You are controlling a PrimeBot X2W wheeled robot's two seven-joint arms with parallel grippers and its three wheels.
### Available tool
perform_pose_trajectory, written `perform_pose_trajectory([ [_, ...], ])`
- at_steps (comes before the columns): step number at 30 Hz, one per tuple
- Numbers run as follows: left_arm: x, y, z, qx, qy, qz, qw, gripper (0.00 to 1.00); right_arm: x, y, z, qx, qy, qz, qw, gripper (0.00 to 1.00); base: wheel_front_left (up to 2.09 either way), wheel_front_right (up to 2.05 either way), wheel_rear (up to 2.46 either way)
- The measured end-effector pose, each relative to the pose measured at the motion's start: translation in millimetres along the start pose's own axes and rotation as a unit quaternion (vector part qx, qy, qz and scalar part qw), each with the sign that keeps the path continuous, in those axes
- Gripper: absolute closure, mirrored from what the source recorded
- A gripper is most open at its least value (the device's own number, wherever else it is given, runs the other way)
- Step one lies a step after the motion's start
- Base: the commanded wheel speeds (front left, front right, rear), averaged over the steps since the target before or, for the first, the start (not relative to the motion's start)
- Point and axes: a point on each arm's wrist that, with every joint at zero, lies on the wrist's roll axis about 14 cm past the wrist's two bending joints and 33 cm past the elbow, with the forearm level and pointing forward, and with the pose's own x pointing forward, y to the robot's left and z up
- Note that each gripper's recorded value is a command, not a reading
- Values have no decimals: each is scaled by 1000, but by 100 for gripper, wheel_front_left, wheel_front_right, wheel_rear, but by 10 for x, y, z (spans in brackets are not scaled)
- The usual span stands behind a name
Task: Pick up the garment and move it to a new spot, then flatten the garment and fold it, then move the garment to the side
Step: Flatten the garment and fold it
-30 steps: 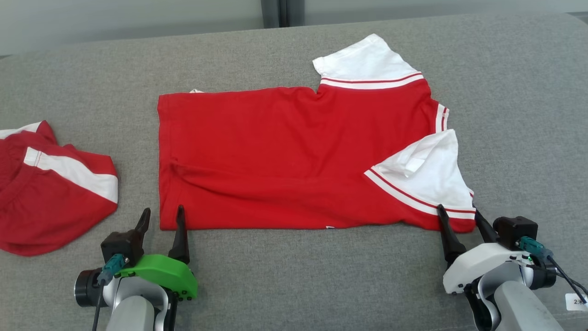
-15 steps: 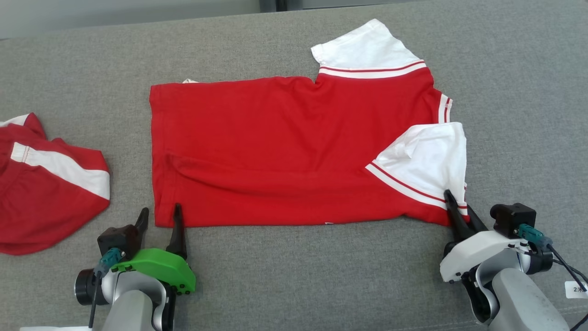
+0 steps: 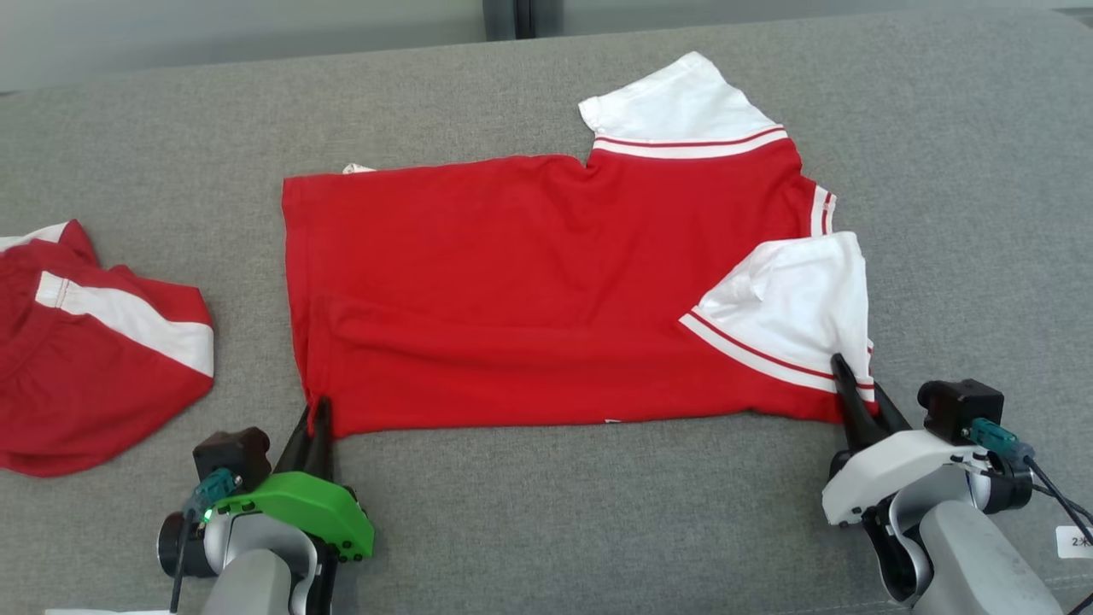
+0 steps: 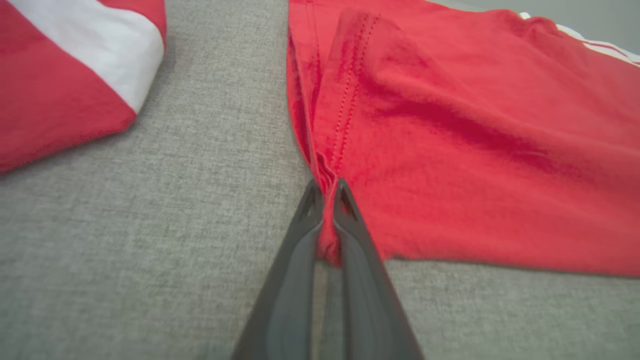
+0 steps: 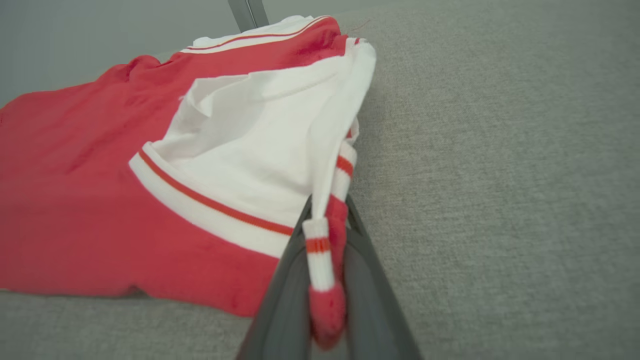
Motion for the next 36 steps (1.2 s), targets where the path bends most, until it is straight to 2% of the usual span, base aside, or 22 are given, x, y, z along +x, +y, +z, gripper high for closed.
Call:
perform_pose_trajectory([
  [10,-427,42,-176,0,11,7,1000,100,-394,17,-78,10,7,-4,1000,100,0,0,0],
  [18,-780,29,-301,9,11,2,1000,100,-731,121,-68,13,-4,13,1000,100,0,0,0],
  [25,-930,102,-358,1,7,14,1000,100,-866,136,-90,14,-7,16,1000,100,0,0,0],
  [26,-929,111,-359,1,7,16,1000,99,-860,138,-93,15,-6,16,1000,80,0,0,0],
  [27,-927,118,-357,3,7,17,1000,99,-856,137,-100,17,-5,16,1000,80,0,0,0],
  [28,-923,123,-350,5,6,18,1000,59,-851,134,-110,17,-3,16,1000,9,0,0,0],
  [29,-919,127,-342,7,6,19,1000,0,-845,126,-117,19,-2,14,1000,0,0,0,0],
  [36,-843,193,-129,24,-24,34,999,0,-686,8,212,-6,-44,5,999,0,0,0,0],
])
